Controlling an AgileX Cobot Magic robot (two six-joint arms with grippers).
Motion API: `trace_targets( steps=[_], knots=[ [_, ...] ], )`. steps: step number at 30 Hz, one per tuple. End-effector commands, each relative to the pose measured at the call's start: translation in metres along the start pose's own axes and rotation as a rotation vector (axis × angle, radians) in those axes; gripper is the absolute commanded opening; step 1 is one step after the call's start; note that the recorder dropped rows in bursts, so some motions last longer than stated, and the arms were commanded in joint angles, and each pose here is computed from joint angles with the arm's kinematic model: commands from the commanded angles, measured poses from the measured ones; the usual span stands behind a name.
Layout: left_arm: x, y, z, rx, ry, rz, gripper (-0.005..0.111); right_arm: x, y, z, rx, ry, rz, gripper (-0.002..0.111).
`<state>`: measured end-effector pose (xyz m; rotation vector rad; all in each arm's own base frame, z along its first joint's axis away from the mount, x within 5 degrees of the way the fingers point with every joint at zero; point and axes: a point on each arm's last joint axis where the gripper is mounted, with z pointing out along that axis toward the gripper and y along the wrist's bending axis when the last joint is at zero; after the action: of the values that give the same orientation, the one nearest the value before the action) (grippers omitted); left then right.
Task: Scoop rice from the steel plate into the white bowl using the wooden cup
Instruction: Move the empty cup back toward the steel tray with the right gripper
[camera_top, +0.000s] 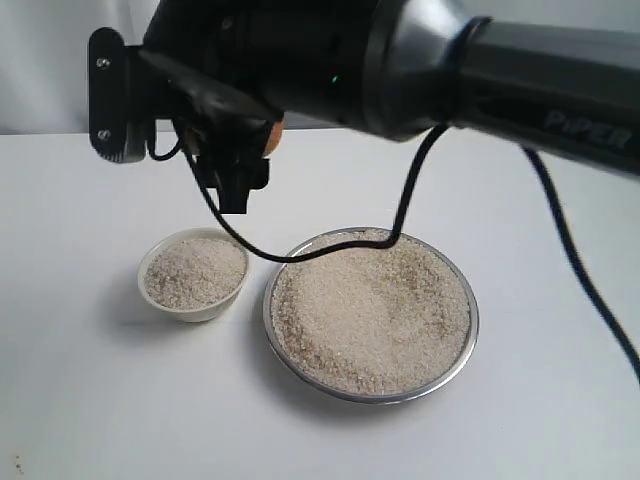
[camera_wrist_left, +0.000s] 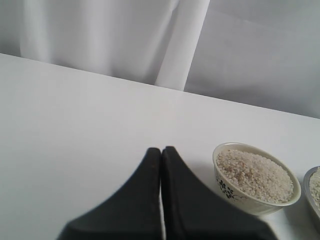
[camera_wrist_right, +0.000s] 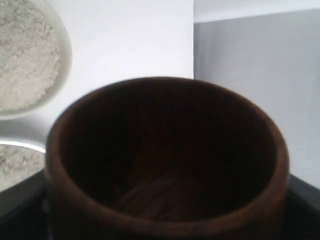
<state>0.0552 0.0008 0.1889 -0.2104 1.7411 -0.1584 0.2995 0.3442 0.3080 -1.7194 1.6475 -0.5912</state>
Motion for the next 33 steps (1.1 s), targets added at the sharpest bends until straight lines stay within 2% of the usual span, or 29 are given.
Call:
trace_targets(
  steps=[1, 4, 7, 14, 25, 33],
  knots=[
    [0.000, 0.000, 0.000, 0.007, 0.000, -0.006, 0.000, 0.020, -0.001, -0.010, -0.115, 0.130, -0.002, 0.000],
    [0.000, 0.000, 0.000, 0.007, 0.000, -0.006, 0.000, 0.025, 0.010, -0.008, -0.236, 0.177, -0.003, 0.000],
    [0.000, 0.000, 0.000, 0.007, 0.000, -0.006, 0.000, 0.022, 0.018, -0.007, -0.346, 0.114, 0.052, 0.000],
    [0.000, 0.000, 0.000, 0.007, 0.000, -0.006, 0.000, 0.014, 0.021, -0.005, -0.371, 0.050, 0.099, 0.000],
    [0.000, 0.000, 0.000, 0.007, 0.000, -0.006, 0.000, 0.014, 0.068, 0.057, -0.453, 0.194, 0.012, 0.000],
    [0.000, 0.000, 0.000, 0.007, 0.000, -0.006, 0.000, 0.025, 0.081, 0.079, -0.480, 0.264, 0.006, 0.000]
  ],
)
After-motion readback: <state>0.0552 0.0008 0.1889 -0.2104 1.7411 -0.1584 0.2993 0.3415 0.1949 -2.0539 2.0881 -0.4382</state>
